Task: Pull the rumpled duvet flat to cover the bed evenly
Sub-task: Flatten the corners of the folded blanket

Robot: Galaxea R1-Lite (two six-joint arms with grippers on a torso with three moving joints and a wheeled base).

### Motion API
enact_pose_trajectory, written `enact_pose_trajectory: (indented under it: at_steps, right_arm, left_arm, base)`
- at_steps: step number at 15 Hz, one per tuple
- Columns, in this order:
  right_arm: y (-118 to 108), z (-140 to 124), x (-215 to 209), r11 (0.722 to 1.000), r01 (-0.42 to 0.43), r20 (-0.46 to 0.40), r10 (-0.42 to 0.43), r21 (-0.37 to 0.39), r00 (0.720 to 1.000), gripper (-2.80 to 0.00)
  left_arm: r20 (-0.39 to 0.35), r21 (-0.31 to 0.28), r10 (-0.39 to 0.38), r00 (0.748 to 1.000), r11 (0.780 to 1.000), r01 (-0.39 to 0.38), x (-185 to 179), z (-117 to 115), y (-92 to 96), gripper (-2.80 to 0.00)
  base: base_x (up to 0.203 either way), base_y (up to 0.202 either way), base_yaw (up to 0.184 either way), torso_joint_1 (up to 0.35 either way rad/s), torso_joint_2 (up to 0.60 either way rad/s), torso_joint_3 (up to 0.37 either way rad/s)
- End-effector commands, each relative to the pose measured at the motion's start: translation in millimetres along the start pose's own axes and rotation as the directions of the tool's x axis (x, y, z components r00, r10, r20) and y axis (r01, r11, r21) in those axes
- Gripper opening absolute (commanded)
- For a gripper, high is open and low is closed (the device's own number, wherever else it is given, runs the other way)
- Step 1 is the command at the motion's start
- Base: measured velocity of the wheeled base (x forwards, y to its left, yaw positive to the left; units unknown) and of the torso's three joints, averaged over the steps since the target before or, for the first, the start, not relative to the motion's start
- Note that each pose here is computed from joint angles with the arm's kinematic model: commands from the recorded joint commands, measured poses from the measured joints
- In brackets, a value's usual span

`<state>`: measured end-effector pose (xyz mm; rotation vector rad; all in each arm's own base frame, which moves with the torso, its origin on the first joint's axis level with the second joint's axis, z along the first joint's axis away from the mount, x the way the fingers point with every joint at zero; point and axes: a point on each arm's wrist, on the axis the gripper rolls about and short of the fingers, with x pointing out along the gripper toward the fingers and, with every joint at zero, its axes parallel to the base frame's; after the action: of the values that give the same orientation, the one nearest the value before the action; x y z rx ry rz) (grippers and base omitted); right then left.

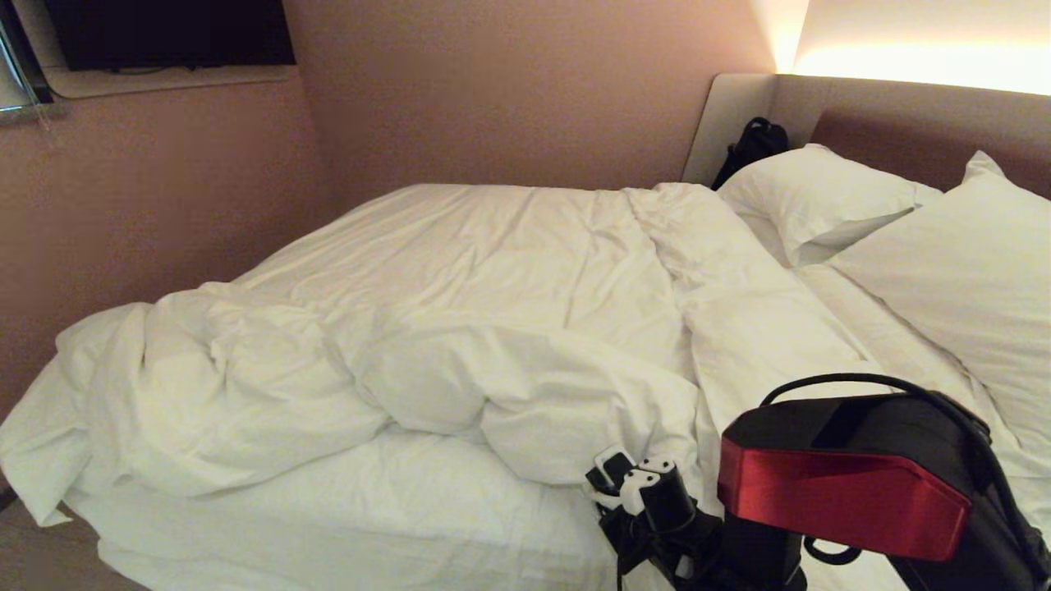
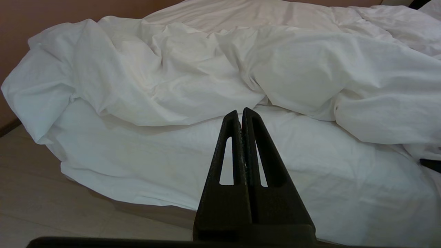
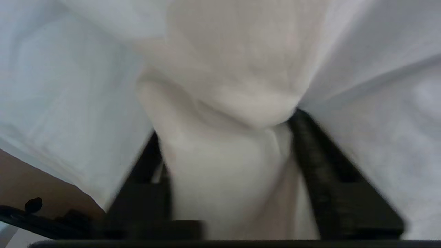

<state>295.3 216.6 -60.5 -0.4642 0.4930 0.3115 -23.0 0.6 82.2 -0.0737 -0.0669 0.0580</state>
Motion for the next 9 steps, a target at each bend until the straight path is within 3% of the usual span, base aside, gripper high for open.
enact_pose_trajectory:
  at_steps: [1,9]
  right_arm:
    - [0.5,0.1,0.7,1.0,0.003,0.013,-0.003,0.001,1.0,-2.8]
    - [1.0,-1.2,1.2,1.0,0.008,0.037,-0.008,-0.016,0.999,-2.8]
  left_arm:
    - [0.0,-0.001,0.001,1.0,1.0,-0.001,0.1,0.1,0.0,-2.8]
    - [0.0,-0.001,0.001,1.0,1.0,-0.001,0.1,0.1,0.0,-2.8]
  base:
    - [0.0,0.0,0.0,0.0,0.0,0.0]
    - [0.0,0.0,0.0,0.0,0.0,0.0]
